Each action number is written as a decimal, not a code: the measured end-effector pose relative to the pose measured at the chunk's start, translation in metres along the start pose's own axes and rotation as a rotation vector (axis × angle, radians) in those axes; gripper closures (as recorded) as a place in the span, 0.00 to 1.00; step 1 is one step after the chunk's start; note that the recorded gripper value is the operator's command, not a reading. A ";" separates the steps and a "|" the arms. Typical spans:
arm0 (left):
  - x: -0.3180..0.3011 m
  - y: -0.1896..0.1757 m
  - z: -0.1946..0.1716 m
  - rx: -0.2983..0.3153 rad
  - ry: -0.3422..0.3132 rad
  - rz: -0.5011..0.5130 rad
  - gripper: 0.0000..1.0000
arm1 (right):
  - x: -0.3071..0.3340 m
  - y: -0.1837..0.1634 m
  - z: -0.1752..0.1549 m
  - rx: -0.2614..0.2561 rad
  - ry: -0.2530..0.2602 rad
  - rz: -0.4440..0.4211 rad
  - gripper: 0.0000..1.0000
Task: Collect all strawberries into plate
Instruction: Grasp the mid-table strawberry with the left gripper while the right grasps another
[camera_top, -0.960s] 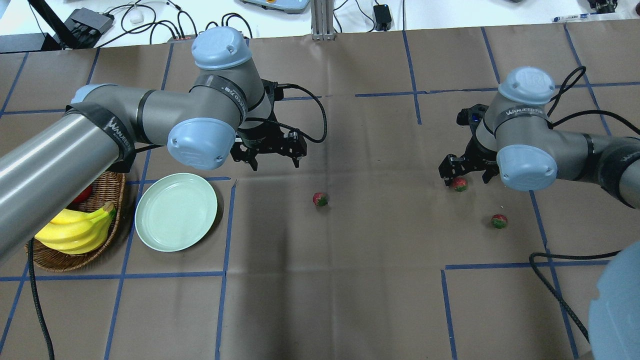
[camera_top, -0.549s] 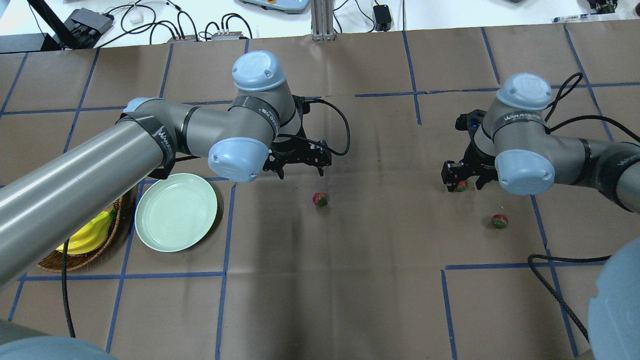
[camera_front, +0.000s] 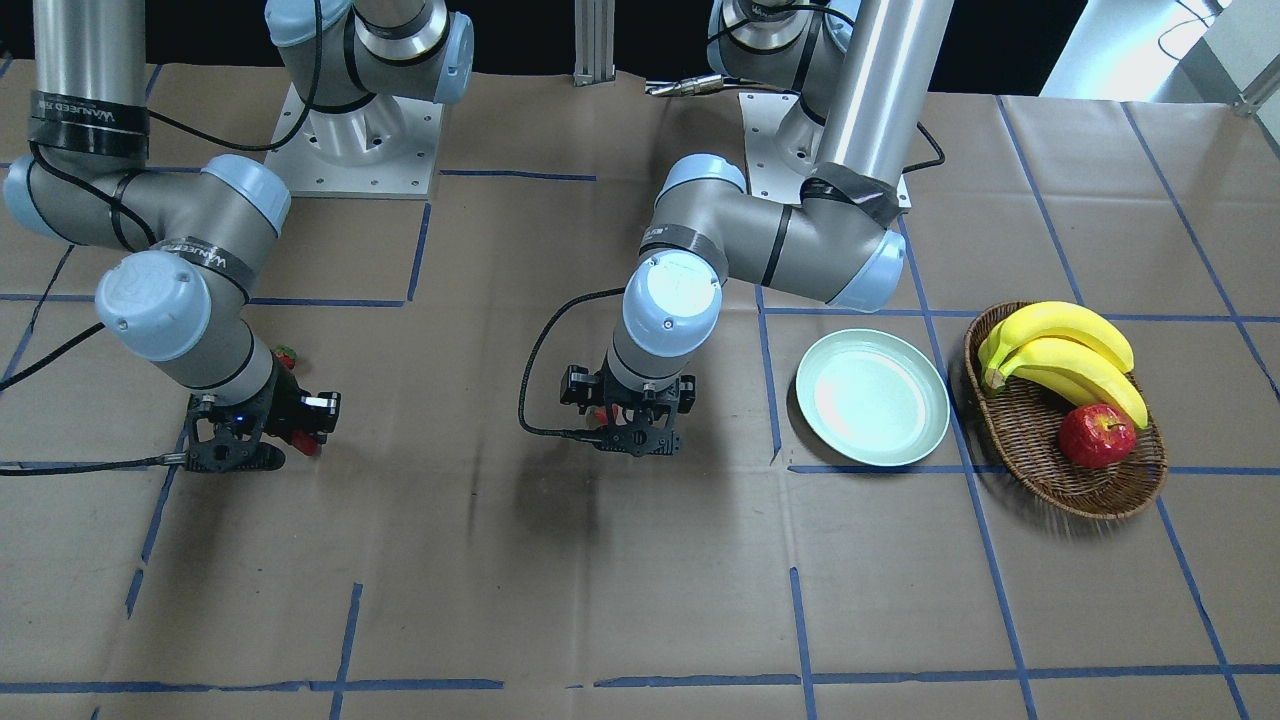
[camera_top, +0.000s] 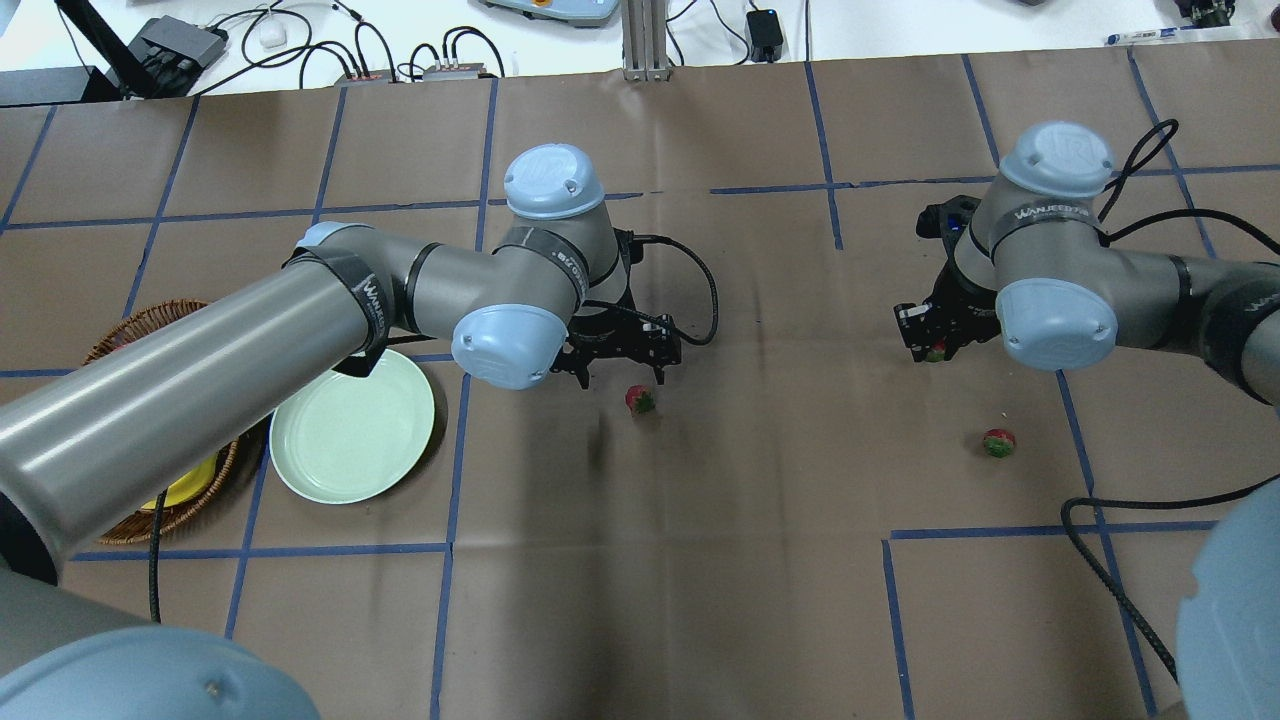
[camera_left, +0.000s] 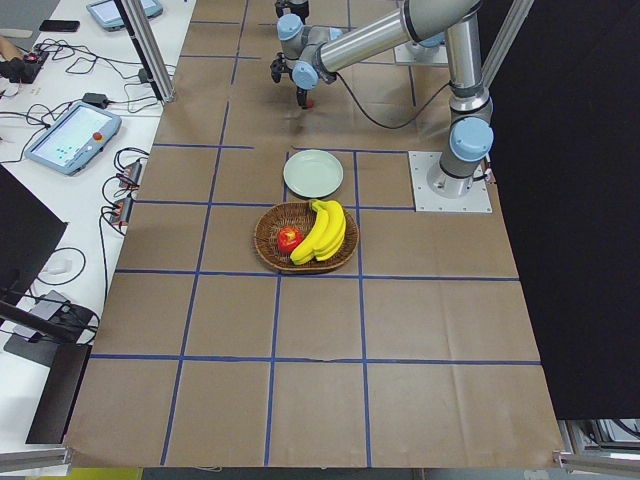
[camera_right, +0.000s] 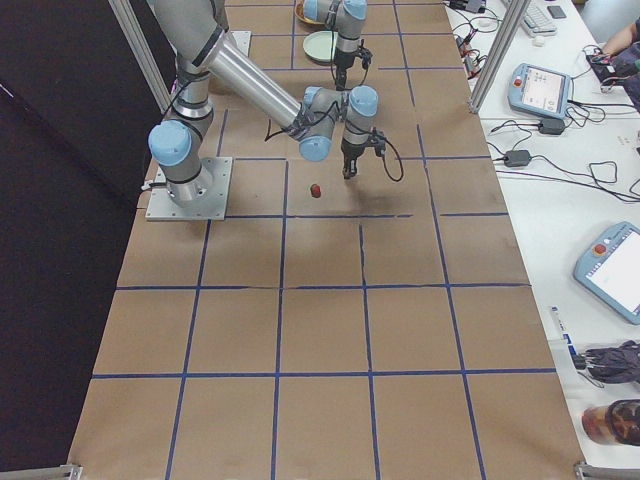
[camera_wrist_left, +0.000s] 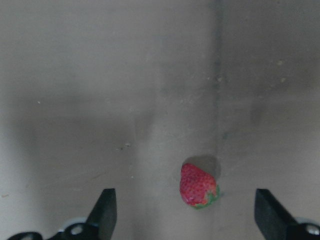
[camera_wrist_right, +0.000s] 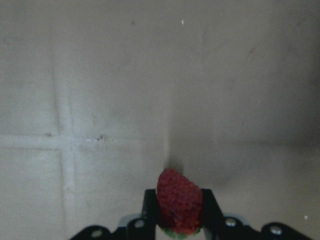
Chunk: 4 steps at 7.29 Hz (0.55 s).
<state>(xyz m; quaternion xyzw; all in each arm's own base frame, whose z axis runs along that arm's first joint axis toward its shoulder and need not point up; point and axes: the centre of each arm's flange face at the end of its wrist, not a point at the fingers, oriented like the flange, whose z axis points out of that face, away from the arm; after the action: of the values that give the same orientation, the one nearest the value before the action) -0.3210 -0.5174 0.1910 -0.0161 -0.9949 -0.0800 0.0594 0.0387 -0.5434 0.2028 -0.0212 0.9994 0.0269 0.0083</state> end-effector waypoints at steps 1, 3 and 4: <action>0.005 0.001 0.008 -0.017 0.010 -0.004 0.18 | 0.002 -0.009 -0.016 0.001 0.001 0.000 0.97; 0.010 0.004 0.015 -0.036 0.028 -0.007 0.70 | 0.002 -0.016 -0.036 -0.005 -0.001 -0.001 0.97; 0.012 0.006 0.015 -0.045 0.041 -0.008 0.87 | 0.002 -0.016 -0.039 -0.005 -0.003 -0.002 0.97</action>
<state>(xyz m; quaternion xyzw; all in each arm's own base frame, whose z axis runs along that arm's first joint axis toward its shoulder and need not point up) -0.3344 -0.5091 0.1786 -0.0116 -0.9915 -0.1027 0.0789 0.0371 -0.5619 0.2409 -0.0223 0.9993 0.0296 0.0096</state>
